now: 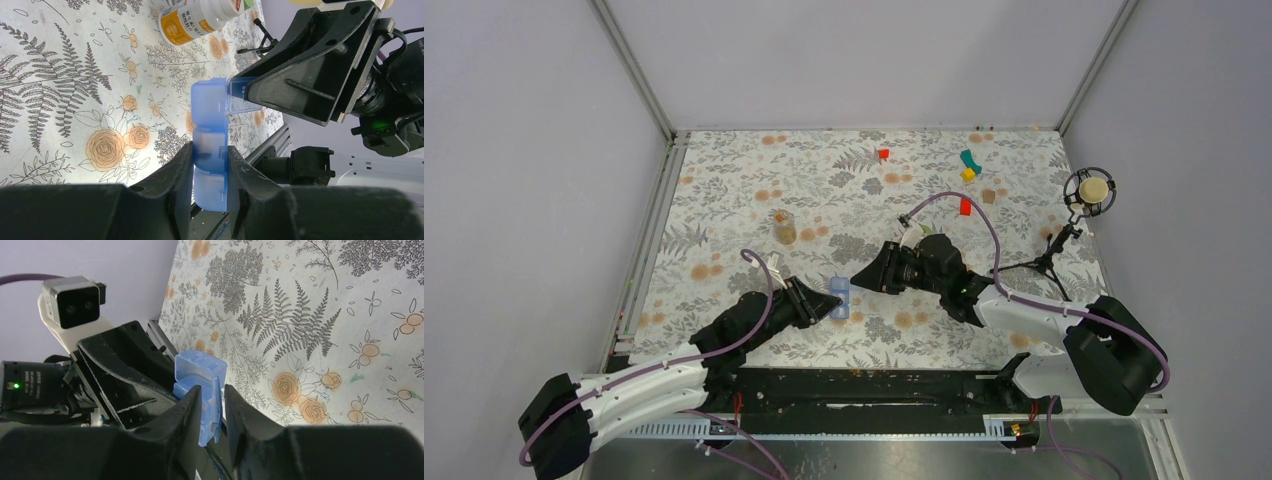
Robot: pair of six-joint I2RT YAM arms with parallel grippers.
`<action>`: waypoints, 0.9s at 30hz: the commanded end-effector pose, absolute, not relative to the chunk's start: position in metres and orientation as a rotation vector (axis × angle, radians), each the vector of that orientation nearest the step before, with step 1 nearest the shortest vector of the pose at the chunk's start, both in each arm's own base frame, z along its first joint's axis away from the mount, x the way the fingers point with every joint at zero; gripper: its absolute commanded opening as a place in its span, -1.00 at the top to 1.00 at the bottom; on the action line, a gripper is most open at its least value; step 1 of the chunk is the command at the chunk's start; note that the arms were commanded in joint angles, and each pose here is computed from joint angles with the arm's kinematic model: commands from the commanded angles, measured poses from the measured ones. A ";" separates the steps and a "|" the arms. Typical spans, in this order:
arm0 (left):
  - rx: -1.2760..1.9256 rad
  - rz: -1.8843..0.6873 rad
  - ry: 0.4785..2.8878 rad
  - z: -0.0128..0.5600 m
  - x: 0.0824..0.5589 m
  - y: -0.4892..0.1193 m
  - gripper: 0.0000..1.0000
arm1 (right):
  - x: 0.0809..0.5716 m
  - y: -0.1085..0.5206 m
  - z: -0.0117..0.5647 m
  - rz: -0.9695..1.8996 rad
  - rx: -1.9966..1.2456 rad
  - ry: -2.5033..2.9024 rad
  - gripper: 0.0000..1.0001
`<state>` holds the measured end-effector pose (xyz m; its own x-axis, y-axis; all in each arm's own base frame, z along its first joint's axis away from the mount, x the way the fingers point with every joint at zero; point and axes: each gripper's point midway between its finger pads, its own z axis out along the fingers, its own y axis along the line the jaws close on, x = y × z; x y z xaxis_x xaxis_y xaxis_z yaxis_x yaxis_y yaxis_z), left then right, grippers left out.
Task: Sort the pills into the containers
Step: Open the pill container, then place the pill container at the center of the board.
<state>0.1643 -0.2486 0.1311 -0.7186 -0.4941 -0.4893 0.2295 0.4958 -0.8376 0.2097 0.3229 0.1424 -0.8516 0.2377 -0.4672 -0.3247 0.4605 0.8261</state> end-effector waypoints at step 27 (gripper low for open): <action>-0.289 -0.789 2.008 0.155 0.203 -0.193 -0.83 | 0.197 0.293 0.081 1.084 -0.268 2.450 1.00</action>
